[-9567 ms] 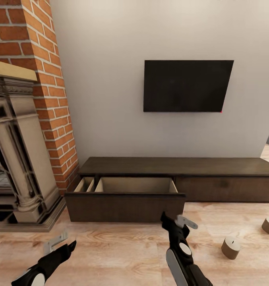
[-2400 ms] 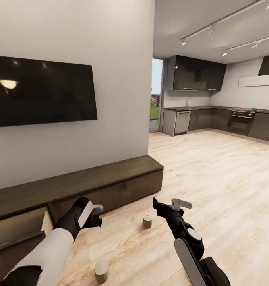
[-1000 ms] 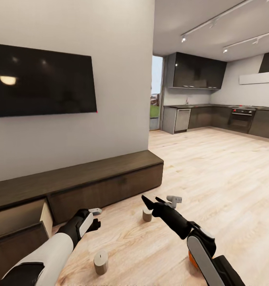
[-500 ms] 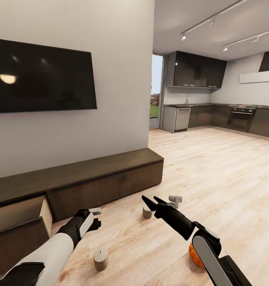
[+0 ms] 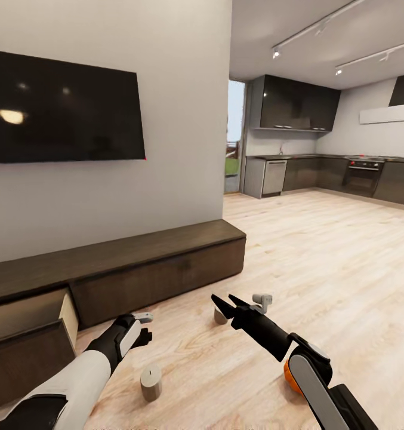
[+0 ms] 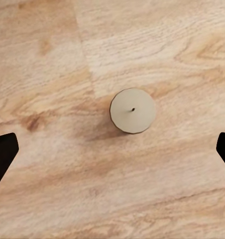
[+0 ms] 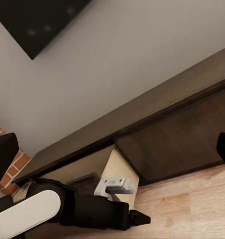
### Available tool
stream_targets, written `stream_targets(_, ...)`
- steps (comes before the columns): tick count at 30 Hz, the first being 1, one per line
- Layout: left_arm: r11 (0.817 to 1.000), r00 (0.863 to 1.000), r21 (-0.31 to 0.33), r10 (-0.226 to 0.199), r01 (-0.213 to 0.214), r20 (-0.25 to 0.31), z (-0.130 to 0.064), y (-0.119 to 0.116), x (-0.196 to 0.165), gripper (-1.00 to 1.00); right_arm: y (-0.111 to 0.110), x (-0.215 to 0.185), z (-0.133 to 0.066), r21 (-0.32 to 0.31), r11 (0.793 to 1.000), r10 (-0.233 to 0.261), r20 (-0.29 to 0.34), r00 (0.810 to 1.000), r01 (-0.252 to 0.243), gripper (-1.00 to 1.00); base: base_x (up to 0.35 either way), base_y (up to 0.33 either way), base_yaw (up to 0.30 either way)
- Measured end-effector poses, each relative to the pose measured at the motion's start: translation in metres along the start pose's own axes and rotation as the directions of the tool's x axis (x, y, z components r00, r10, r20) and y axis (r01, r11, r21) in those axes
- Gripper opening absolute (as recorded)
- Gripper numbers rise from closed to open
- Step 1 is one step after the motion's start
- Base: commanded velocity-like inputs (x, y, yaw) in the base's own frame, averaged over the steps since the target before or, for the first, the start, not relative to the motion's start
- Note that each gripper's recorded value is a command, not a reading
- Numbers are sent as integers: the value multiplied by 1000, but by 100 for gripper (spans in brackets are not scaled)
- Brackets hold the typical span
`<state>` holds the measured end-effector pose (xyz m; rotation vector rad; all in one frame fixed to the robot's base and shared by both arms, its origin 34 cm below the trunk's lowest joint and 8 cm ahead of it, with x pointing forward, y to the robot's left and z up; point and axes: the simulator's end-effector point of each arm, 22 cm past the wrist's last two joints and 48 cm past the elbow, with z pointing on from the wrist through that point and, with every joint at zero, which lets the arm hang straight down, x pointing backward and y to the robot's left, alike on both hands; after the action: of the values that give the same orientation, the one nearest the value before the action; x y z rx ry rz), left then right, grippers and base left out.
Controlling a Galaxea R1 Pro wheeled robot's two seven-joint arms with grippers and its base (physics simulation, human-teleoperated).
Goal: Place each of the two pumpkins and all three candles from the living room inside a cabinet in the living room (use any cabinet), then make sure every cabinet is closed, and position the cauldron so it is next to a table in the living room.
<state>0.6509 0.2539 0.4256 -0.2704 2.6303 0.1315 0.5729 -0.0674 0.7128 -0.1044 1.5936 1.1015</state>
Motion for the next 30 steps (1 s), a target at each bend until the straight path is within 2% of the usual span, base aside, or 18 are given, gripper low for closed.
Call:
stream_targets(12, 1000, 1000, 2, 8, -8, -8, 22, -2, 24, 100, -14, 25, -8, 4, 1000, -1, -2, 1000, 1, 100, 0, 0, 0)
stream_targets(21, 999, 998, 11, 40, -39, -39, 35, -19, 41, 100, -28, 40, -6, 21, 1000, 22, -22, 1000, -21, 100, 0, 0, 0)
stream_targets(25, 998, 997, 29, 52, -51, -56, 39, -36, 50, 100, -34, 45, -5, 27, 999, 33, -31, 999, -32, 100, 0, 0, 0)
stream_targets(30, 998, 995, 31, 57, -55, -77, 47, -40, 59, 100, -41, 52, -4, 37, 998, 46, -43, 998, -44, 100, 0, 0, 0)
